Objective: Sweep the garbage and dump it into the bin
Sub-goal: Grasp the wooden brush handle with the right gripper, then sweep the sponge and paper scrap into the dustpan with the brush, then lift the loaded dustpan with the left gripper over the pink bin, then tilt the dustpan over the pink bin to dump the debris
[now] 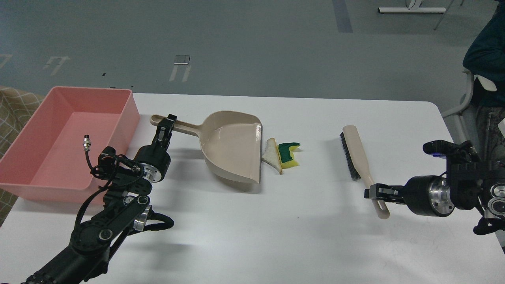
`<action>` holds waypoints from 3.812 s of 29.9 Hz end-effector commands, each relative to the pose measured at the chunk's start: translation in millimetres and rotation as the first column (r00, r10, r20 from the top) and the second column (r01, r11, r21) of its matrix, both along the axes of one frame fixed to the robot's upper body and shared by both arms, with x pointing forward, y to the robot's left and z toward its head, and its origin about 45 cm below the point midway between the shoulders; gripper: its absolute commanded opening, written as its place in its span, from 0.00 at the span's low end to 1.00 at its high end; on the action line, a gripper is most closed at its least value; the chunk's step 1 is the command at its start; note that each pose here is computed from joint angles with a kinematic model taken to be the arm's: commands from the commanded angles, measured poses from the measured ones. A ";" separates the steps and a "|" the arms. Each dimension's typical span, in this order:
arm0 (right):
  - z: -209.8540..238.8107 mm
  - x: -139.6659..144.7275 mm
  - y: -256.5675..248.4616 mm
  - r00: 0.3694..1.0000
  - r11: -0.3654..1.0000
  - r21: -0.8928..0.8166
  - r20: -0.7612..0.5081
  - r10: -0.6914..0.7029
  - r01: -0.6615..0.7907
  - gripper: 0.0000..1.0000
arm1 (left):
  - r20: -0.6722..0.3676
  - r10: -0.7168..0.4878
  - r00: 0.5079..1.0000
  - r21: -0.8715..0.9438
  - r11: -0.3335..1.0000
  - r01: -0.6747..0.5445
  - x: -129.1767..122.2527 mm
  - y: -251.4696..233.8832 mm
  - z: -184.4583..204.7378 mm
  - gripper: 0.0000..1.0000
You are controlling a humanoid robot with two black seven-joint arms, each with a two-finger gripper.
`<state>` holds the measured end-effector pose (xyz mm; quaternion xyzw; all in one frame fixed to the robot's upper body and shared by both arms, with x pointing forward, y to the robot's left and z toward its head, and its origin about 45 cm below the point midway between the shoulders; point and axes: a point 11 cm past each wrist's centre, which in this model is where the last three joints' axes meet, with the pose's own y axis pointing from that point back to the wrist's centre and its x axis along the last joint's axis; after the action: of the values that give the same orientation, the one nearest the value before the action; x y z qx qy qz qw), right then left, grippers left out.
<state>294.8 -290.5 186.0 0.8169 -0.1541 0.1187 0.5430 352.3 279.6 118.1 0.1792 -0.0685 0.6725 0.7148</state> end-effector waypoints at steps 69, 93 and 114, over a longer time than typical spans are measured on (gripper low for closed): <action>34.4 67.3 108.7 0.995 0.969 0.241 0.095 0.028 -0.050 0.03 | -0.010 0.082 0.997 -0.126 0.989 -0.082 -15.6 -8.0 -21.6 0.00; 37.2 55.2 -25.1 0.976 0.970 0.155 0.076 -0.202 0.188 0.03 | 0.197 0.083 0.977 -0.173 0.984 -0.048 32.2 105.3 156.0 0.00; 28.2 43.4 -17.7 0.982 0.971 0.165 0.046 -0.181 0.172 0.03 | 0.152 0.306 0.940 0.055 0.947 -0.317 -93.5 360.3 201.2 0.00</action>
<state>338.5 -308.9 214.4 0.8367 -0.2522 0.0819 0.4792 268.8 616.9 296.4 0.1334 -0.0692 0.7900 0.5944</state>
